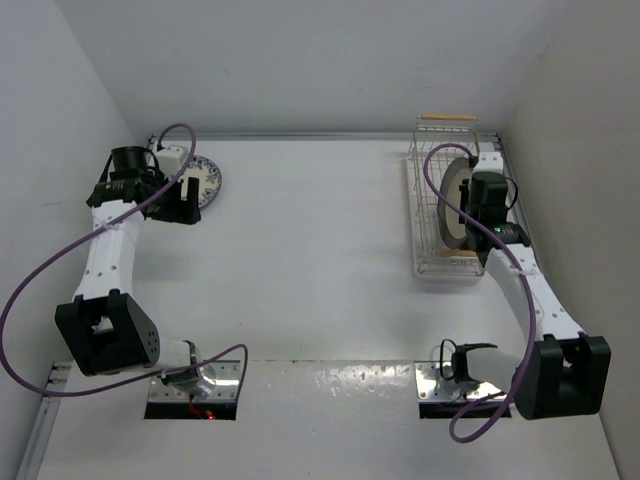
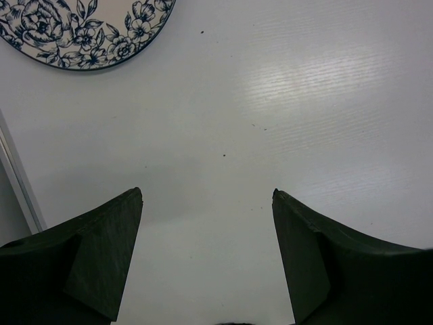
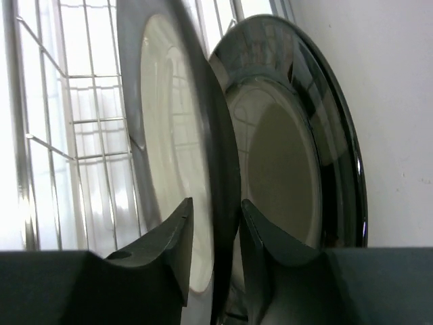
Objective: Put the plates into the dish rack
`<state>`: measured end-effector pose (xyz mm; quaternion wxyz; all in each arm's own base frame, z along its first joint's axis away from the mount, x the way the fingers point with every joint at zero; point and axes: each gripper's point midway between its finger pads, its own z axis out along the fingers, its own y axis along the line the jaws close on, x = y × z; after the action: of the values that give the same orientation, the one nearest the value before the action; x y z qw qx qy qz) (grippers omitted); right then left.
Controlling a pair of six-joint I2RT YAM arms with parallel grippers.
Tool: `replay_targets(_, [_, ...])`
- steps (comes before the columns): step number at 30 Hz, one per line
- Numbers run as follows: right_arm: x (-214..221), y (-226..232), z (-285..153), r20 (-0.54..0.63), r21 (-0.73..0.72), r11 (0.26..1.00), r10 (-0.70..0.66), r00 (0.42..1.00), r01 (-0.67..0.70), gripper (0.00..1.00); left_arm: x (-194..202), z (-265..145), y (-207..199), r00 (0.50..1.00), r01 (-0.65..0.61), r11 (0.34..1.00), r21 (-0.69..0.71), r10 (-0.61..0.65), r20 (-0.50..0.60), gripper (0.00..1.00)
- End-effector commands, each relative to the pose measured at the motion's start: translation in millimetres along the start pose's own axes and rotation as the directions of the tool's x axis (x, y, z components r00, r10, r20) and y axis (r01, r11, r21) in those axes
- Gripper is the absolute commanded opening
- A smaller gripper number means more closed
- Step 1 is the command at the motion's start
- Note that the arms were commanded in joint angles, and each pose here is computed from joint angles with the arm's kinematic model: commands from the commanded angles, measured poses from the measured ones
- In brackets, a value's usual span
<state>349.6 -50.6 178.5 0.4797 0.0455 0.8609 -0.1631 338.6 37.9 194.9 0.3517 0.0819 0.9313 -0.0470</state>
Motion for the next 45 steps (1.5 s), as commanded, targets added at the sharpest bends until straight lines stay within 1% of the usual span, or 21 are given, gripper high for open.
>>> replay_targets(1, [-10.9,9.2,1.8,0.026,-0.034,0.999,0.027,0.999,-0.026,0.33,-13.1,-4.2,8.9,0.999,0.003,1.000,-0.031,-0.002,0.040,0.82])
replay_targets(3, [-9.8,10.3,2.0,0.023,-0.041,0.999,0.030,0.999,-0.029,0.33,-13.1,-4.2,9.3,0.999,-0.006,0.999,-0.031,0.007,0.039,0.82])
replay_targets(5, [-8.8,10.2,1.4,0.022,-0.039,0.999,0.030,0.999,-0.029,0.40,-13.1,-4.2,9.3,0.999,-0.006,0.999,-0.031,0.007,0.039,0.82])
replay_targets(7, [-6.0,9.8,1.3,0.018,-0.036,0.999,0.030,0.999,-0.029,0.40,-13.1,-4.2,9.3,0.999,-0.006,0.999,-0.031,0.007,0.039,0.82])
replay_targets(8, [-5.2,8.7,1.1,0.017,-0.034,0.999,0.032,0.999,-0.031,0.31,-13.1,-4.2,9.3,0.999,-0.006,0.999,-0.031,0.007,0.039,0.82])
replay_targets(10, [-3.5,7.4,1.2,0.019,-0.026,0.999,0.033,0.999,-0.032,0.22,-9.7,-2.5,8.7,1.000,-0.003,1.000,-0.028,0.004,0.031,0.82])
replay_targets(14, [-10.4,3.2,-2.2,0.049,-0.018,1.000,0.019,0.999,-0.018,0.21,-9.2,-2.6,10.3,1.000,-0.003,0.999,-0.037,0.004,0.028,0.82])
replay_targets(15, [-12.1,2.0,-3.0,0.057,-0.017,1.000,0.010,0.998,-0.009,0.15,-9.2,-2.6,10.3,1.000,-0.003,0.999,-0.037,0.004,0.028,0.82])
replay_targets(18, [-17.0,-1.7,-7.4,0.081,-0.013,1.000,-0.021,0.996,0.022,0.03,-9.2,-2.6,10.3,1.000,-0.003,0.999,-0.037,0.004,0.028,0.82])
replay_targets(20, [-20.1,-4.2,-11.9,0.097,-0.012,1.000,-0.028,0.995,0.029,0.00,-9.2,-2.6,10.3,1.000,-0.003,0.999,-0.037,0.004,0.028,0.82])
replay_targets(23, [-17.8,-4.7,-15.4,0.090,-0.015,1.000,-0.027,0.996,0.028,0.00,-9.2,-2.6,10.3,1.000,-0.003,0.999,-0.037,0.004,0.028,0.82])
replay_targets(27, [0.8,-3.5,-15.7,0.028,-0.018,1.000,-0.010,1.000,0.011,0.02,-9.2,-2.6,10.3,1.000,-0.003,0.999,-0.037,0.004,0.028,0.82])
replay_targets(29, [4.5,-1.5,-15.8,0.024,-0.024,1.000,-0.010,1.000,0.011,0.06,-9.2,-2.6,10.3,1.000,-0.003,0.999,-0.037,0.004,0.028,0.82])
replay_targets(30, [10.3,0.4,-16.5,0.022,-0.033,0.999,-0.005,1.000,0.006,0.09,-9.2,-2.6,10.3,1.000,-0.003,0.999,-0.037,0.004,0.028,0.82])
replay_targets(31, [10.2,1.3,-16.8,0.030,-0.039,0.999,-0.004,1.000,0.005,0.18,-9.2,-2.6,10.3,1.000,-0.003,0.999,-0.037,0.004,0.028,0.82])
replay_targets(33, [9.7,4.0,-17.2,0.052,-0.054,0.999,0.000,0.999,0.003,0.22,-9.2,-2.6,10.3,1.000,-0.003,0.999,-0.037,0.004,0.028,0.82])
replay_targets(34, [8.3,2.6,-16.4,0.060,-0.049,0.999,-0.002,0.998,0.005,0.29,-9.2,-2.6,10.3,1.000,-0.003,0.999,-0.037,0.004,0.028,0.82])
replay_targets(38, [10.2,-0.7,-9.3,0.048,-0.023,0.999,-0.027,0.998,0.028,0.38,-9.2,-2.6,10.3,1.000,-0.003,0.999,-0.037,0.004,0.028,0.82])
replay_targets(41, [5.3,-2.7,-6.9,0.047,-0.013,0.999,-0.029,0.998,0.030,0.53,-9.2,-2.6,10.3,1.000,-0.003,0.999,-0.037,0.004,0.028,0.82])
replay_targets(42, [1.7,-3.0,-7.2,0.058,-0.013,0.999,-0.029,0.998,0.030,0.53,-9.2,-2.6,10.3,1.000,-0.003,0.999,-0.037,0.004,0.028,0.82])
replay_targets(45, [-13.8,0.2,-10.7,0.097,-0.041,0.998,-0.034,0.995,0.038,0.60,-9.2,-2.6,10.6,1.000,-0.012,0.999,-0.037,0.013,0.028,0.82])
